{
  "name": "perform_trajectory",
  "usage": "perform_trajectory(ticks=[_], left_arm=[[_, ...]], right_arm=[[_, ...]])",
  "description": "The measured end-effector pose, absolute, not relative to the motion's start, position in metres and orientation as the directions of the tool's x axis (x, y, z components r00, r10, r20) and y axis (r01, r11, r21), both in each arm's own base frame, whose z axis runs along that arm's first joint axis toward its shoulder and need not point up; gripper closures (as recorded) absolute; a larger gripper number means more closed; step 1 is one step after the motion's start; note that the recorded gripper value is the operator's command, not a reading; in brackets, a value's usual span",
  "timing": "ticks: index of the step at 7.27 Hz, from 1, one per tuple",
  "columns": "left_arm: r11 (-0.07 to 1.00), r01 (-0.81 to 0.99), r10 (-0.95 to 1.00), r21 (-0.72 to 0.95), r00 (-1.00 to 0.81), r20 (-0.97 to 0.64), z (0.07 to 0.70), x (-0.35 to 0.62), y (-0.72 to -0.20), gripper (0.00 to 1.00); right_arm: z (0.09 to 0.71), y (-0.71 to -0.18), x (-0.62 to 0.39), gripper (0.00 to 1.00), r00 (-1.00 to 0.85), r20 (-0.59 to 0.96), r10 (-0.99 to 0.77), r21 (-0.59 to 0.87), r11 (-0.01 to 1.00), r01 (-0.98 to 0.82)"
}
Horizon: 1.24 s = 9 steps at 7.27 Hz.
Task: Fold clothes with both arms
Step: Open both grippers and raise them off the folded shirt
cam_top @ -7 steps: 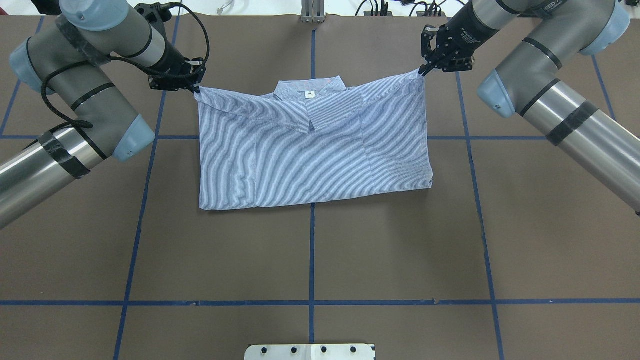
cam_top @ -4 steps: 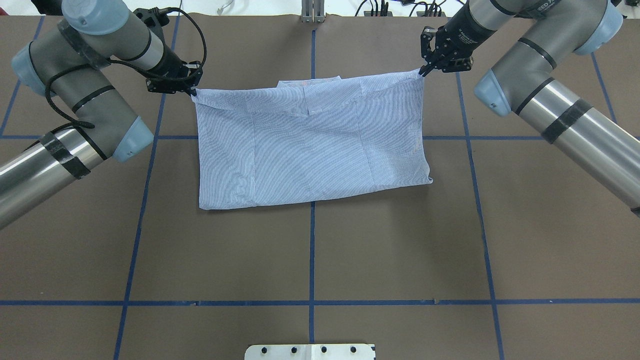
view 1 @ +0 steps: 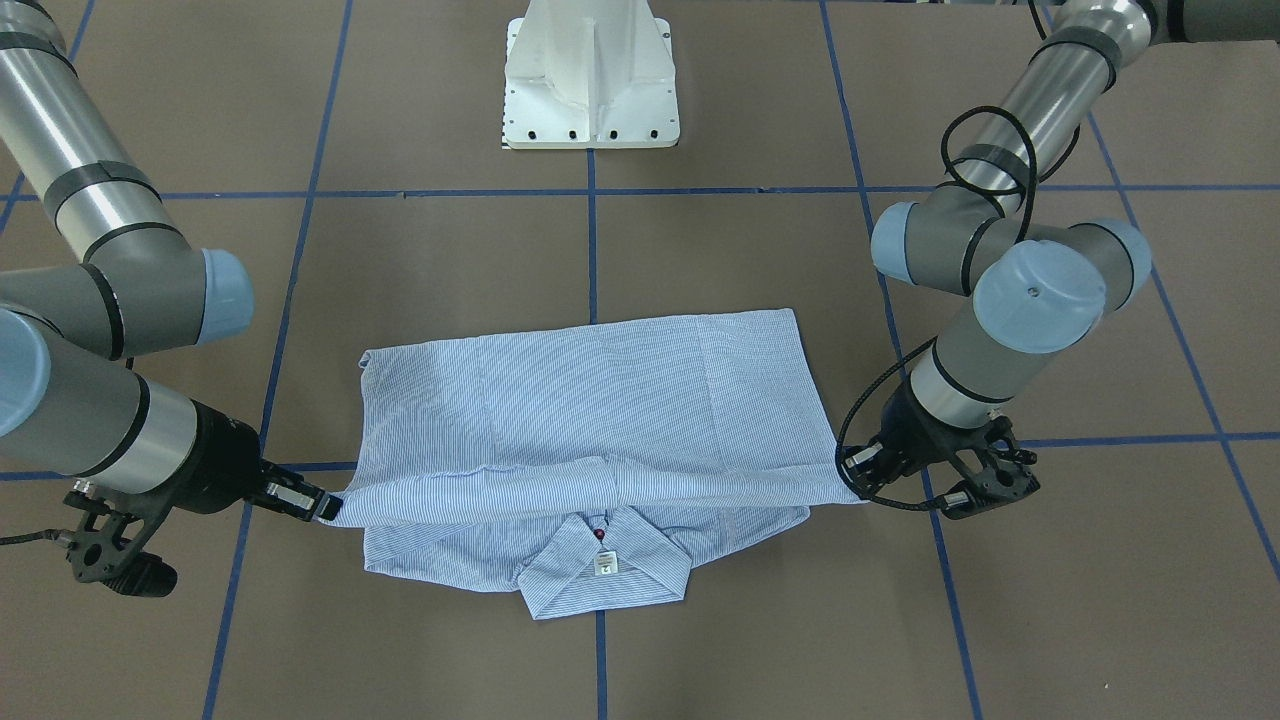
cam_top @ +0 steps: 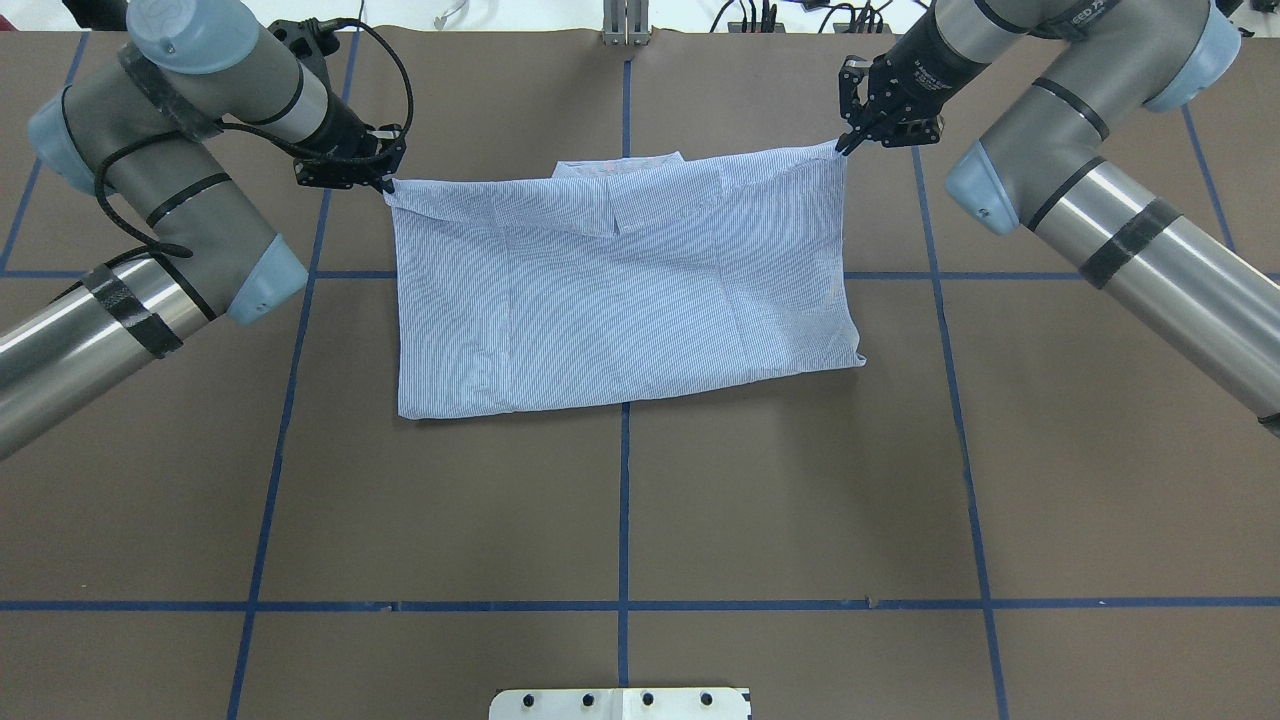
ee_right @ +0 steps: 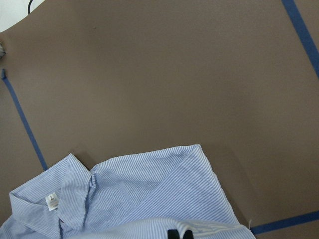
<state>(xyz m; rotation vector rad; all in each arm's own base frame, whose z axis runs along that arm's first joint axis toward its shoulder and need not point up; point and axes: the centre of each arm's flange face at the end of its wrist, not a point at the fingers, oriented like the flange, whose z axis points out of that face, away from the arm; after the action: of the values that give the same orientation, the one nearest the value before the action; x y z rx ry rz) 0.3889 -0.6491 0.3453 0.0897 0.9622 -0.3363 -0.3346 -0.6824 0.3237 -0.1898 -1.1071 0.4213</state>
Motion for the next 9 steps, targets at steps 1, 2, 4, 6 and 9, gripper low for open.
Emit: perform_trajectory(ticks=[1,2,4,6,9], left_arm=[[0.945,0.320,-0.239,-0.071,0.522,-0.819,0.343,0.389,-0.649,1.00],[0.945,0.319,-0.236,-0.069,0.521,-0.820,0.342,0.388,-0.648,0.48],[0.946,0.319,-0.230,-0.064,0.516,-0.825,0.339,0.388,-0.648,0.00],[0.946,0.319,-0.222,-0.057,0.510,-0.831,0.338,0.386,-0.646,0.00],[0.944,0.327,-0.215,-0.047,0.499,-0.840,0.317,0.372,-0.640,0.00]], right_arm=[[0.320,-0.682,-0.336,1.00,0.377,0.828,0.416,-0.350,0.907,-0.232],[0.319,-0.682,-0.336,0.38,0.376,0.828,0.415,-0.349,0.908,-0.231],[0.321,-0.682,-0.338,0.00,0.380,0.827,0.415,-0.346,0.908,-0.237],[0.332,-0.681,-0.336,0.00,0.390,0.822,0.415,-0.342,0.907,-0.244],[0.349,-0.625,-0.334,0.00,0.388,0.850,0.357,-0.303,0.933,-0.196]])
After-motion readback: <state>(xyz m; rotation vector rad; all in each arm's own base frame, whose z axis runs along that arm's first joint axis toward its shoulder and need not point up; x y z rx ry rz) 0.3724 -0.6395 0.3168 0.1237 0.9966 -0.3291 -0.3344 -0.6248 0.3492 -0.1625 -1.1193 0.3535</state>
